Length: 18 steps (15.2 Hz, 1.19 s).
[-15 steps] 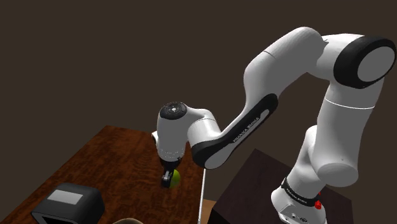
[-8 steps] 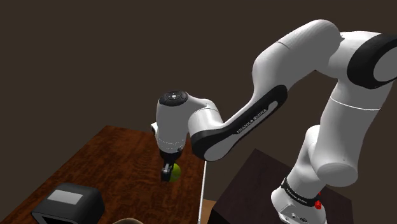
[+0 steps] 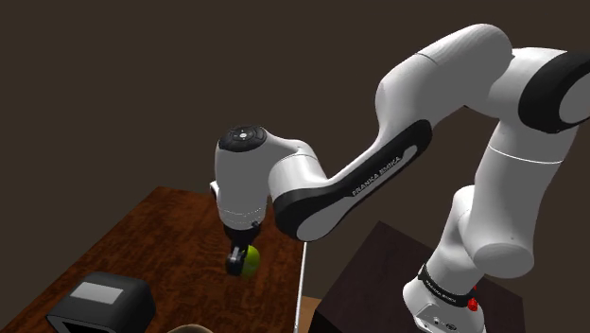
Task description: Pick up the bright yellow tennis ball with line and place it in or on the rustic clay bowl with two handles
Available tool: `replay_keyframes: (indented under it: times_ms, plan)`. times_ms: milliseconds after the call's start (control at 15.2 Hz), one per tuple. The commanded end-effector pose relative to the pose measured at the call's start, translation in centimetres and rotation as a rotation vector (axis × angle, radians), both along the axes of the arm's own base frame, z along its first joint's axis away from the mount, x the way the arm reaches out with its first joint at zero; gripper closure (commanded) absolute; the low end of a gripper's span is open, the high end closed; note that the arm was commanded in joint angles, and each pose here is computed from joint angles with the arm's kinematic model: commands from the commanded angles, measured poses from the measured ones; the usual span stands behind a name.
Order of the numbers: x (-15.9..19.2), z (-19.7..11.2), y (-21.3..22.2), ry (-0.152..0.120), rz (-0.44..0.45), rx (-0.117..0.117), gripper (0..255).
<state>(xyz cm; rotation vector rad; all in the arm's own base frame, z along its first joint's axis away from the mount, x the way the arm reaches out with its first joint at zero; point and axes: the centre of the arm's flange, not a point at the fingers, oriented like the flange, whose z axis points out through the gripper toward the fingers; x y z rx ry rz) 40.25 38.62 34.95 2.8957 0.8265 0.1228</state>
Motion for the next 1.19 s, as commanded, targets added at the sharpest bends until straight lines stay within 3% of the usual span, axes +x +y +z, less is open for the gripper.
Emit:
replay_keyframes:
  times_ms: [0,858,1122]
  plan:
    - [-0.8,0.0,2.6,0.000,-0.001,0.000,255]
    - [-4.4,0.6,20.0,0.000,-0.001,0.000,255]
    - [-4.4,-1.6,20.0,0.000,-0.001,0.000,255]
